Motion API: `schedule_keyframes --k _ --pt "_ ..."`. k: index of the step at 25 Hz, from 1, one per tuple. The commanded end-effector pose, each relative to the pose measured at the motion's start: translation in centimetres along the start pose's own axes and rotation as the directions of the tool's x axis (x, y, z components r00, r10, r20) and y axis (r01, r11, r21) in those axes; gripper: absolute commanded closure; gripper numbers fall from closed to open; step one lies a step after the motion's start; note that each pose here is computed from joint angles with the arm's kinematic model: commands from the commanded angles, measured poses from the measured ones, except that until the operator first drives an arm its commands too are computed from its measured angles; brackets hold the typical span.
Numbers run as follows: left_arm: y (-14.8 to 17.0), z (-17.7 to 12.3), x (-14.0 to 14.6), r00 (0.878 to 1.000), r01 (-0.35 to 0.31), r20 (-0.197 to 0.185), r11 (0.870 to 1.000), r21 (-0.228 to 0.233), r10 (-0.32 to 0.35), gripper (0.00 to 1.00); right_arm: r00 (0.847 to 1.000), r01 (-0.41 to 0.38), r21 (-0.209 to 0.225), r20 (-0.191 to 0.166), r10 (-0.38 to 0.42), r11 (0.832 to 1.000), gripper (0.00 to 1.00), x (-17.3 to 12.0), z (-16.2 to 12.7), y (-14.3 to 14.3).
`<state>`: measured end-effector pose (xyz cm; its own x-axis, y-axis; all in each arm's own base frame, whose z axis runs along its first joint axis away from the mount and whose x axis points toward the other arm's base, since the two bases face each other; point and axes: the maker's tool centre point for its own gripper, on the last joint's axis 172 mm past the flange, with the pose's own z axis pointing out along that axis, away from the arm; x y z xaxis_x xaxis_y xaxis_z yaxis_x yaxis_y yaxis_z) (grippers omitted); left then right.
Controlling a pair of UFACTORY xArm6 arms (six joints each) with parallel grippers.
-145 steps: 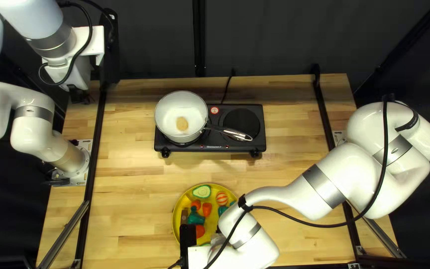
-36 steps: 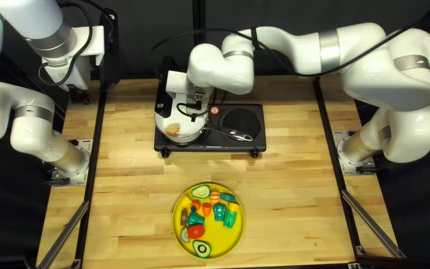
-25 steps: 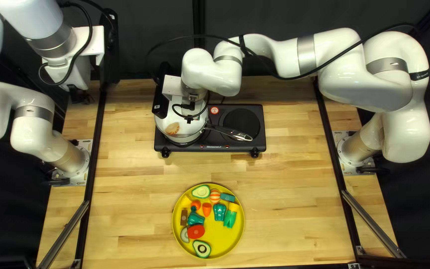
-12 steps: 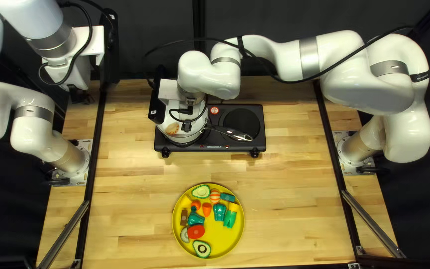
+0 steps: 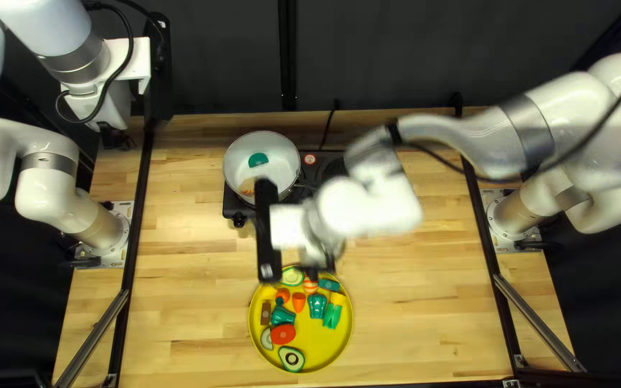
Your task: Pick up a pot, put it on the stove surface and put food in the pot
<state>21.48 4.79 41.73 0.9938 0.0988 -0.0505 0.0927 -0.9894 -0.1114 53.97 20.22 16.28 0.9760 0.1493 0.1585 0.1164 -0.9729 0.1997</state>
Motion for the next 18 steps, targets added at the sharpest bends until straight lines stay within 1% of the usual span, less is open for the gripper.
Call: schedule_keyframes --k 1,4,6,8,9,11,12,18 --pt "0.0 0.0 0.0 1.0 0.0 0.0 1.0 0.0 0.0 0.0 1.0 0.006 -0.005 0.019 -0.005 1.0 0.0 -1.6 4.2 -5.9" --pt "0.0 0.0 0.0 1.0 0.0 0.0 1.0 0.0 0.0 0.0 0.999 -0.002 -0.014 0.043 0.002 1.0 0.0 -2.0 6.2 -7.3" --pt "0.0 0.0 0.0 1.0 0.0 0.0 1.0 0.0 0.0 0.0 0.998 0.007 -0.013 0.057 -0.006 1.0 0.0 -2.4 6.7 -7.5" --pt "0.0 0.0 0.0 1.0 0.0 0.0 1.0 0.0 0.0 0.0 0.998 0.026 -0.003 0.066 -0.026 1.0 0.0 -3.3 6.8 -7.1" --pt "0.0 0.0 0.0 1.0 0.0 0.0 1.0 0.0 0.0 0.0 0.996 0.044 0.015 0.075 -0.045 0.999 0.0 -4.0 6.7 -6.6" --pt "0.0 0.0 0.0 1.0 0.0 0.0 1.0 0.0 0.0 0.0 0.989 0.09 0.073 0.11 -0.097 0.993 0.0 -4.6 7.0 -6.5" --pt "0.0 0.0 0.0 1.0 0.0 0.0 1.0 0.0 0.0 0.0 0.986 0.105 0.093 0.122 -0.116 0.99 0.0 -4.7 7.1 -6.6" --pt "0.0 0.0 0.0 1.0 0.0 0.0 1.0 0.0 0.0 0.0 0.986 0.105 0.093 0.122 -0.116 0.99 0.0 -4.7 7.1 -6.6"
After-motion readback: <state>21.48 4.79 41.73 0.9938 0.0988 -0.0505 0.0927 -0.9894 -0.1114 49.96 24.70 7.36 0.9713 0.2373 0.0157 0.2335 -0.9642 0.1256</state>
